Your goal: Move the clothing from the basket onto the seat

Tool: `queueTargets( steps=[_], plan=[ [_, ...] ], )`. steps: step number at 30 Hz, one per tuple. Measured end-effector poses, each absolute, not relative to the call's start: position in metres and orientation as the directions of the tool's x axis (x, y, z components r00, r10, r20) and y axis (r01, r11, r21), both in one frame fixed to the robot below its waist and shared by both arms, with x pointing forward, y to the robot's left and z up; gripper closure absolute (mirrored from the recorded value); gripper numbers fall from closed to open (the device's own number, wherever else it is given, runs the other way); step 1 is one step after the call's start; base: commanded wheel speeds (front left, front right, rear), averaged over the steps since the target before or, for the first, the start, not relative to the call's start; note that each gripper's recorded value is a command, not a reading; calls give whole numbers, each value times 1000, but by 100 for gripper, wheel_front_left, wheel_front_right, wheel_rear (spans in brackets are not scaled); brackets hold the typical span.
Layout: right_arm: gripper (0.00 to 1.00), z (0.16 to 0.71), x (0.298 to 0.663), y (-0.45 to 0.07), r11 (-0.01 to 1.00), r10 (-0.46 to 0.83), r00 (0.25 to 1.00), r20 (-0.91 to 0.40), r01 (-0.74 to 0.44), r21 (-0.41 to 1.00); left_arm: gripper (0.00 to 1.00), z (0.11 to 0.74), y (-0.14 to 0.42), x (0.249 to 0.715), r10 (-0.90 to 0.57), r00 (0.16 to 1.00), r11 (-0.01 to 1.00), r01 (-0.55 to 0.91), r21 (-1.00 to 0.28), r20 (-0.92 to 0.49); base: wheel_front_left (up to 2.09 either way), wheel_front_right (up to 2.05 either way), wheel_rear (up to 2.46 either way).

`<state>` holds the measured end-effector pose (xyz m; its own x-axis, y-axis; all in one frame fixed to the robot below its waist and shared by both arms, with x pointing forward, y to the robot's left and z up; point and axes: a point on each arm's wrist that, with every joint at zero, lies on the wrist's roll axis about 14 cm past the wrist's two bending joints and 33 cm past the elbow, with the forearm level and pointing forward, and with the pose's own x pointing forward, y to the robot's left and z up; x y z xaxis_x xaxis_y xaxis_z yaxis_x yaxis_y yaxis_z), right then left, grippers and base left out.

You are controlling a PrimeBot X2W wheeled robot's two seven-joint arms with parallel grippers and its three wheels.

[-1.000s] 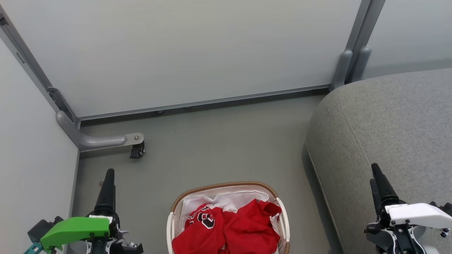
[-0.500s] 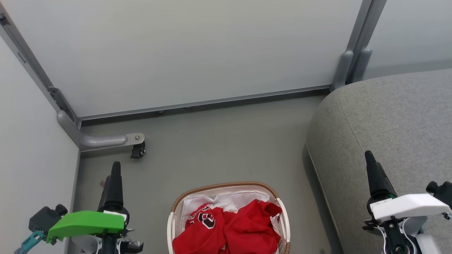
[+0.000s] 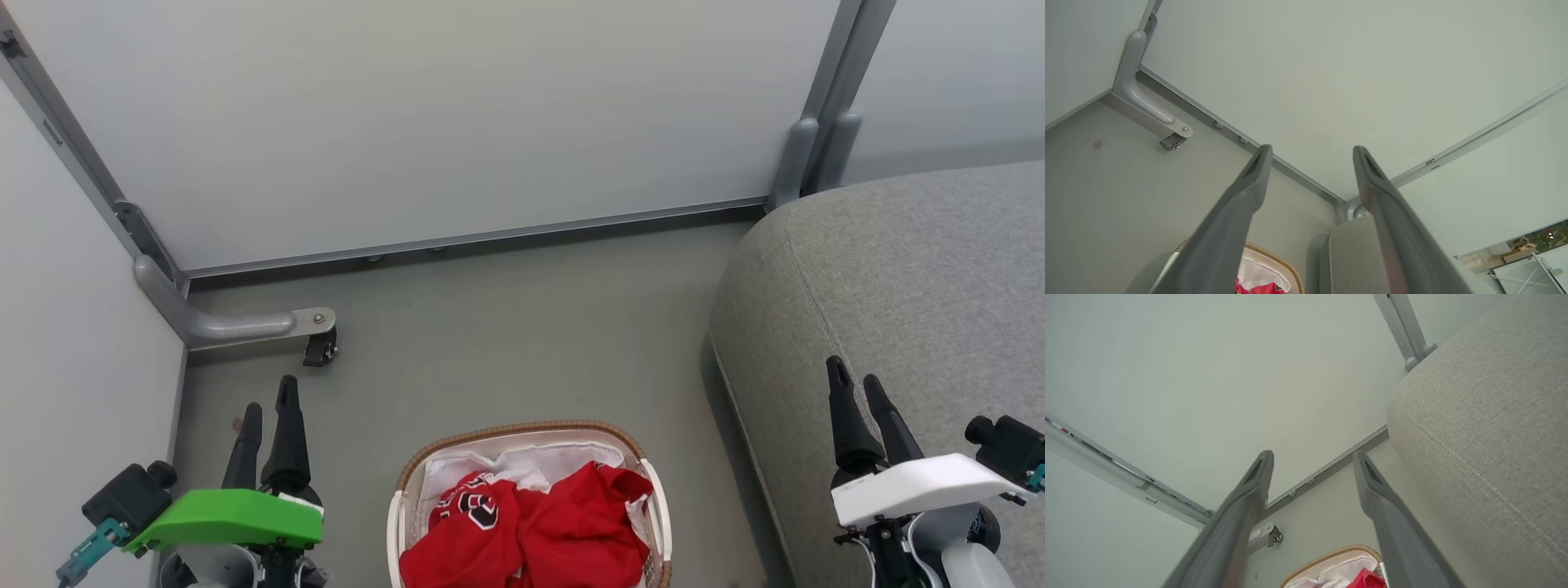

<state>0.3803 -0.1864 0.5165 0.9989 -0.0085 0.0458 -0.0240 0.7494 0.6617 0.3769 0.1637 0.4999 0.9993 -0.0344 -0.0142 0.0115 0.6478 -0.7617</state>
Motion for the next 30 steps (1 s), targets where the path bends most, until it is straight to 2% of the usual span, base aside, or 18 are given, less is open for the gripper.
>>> queueTargets(
  steps=[11, 30],
  plan=[
    [0, 517, 380, -183, 846, 7, 998, 58, -36, 532, 0, 494, 158, 373, -49, 999, 763, 24, -646, -21, 0, 0, 0],
    [0, 511, 377, -170, 939, 56, 997, 60, -73, 336, 0, 478, 149, 366, -77, 996, 872, 43, -488, -49, 0, 0, 0]
  ],
)
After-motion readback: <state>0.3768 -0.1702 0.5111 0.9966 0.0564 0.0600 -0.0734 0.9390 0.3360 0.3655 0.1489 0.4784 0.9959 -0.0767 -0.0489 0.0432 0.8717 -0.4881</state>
